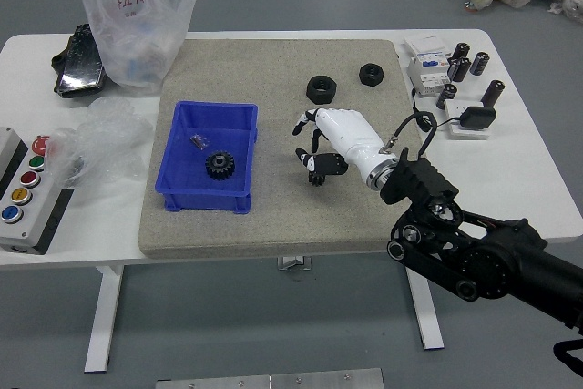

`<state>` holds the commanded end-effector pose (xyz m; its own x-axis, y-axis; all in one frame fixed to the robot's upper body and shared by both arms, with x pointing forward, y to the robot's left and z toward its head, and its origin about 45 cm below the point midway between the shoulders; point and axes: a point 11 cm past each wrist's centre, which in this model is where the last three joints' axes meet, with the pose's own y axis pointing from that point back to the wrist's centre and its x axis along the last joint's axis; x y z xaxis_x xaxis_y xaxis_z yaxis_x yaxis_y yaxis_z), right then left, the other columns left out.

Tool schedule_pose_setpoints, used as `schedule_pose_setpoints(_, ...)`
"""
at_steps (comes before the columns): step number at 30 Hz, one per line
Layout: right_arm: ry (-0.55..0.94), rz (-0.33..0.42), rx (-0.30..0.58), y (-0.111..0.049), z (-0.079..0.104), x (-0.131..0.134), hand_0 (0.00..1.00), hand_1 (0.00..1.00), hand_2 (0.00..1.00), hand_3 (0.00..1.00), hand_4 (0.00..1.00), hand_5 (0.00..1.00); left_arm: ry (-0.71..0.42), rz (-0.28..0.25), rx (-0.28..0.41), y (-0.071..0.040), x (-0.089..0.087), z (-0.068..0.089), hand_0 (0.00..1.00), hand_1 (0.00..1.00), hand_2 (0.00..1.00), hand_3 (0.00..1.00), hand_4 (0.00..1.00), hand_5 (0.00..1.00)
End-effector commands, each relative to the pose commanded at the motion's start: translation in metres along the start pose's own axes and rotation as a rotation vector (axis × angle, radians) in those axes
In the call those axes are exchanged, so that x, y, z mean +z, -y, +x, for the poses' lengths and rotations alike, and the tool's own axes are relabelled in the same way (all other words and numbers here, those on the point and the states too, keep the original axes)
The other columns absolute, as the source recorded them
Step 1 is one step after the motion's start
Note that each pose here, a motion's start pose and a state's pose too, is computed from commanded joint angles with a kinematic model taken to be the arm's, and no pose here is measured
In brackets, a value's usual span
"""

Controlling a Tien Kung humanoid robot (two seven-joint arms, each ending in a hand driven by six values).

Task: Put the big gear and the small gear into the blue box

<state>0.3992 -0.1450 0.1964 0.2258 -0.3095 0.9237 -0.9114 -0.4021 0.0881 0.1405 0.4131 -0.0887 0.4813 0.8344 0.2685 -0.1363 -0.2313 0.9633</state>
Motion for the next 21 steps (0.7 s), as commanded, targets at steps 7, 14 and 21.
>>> schedule_pose_setpoints(7,-0.037,-0.019,-0.008,0.004,0.008,0.006,0.577,0.685,0.770,0.816,0.921,0.467,0.000,0.004,0.004,0.000,-0.002,0.001,0.722,0.604,0.570,0.695,0.704,0.559)
schedule_pose_setpoints(14,-0.137,-0.080,-0.046,-0.002,0.005,0.014,0.376,0.595,0.817,0.887,0.983,0.493,0.001,0.005,0.003,0.000,-0.002,0.001,0.722,0.604,0.569,0.695,0.705,0.565)
schedule_pose_setpoints(21,-0.191,-0.111,-0.102,-0.011,-0.007,0.021,0.342,0.564,0.771,0.844,0.998,0.501,0.001,0.002,0.006,0.000,-0.001,0.002,0.722,0.603,0.569,0.697,0.708,0.566)
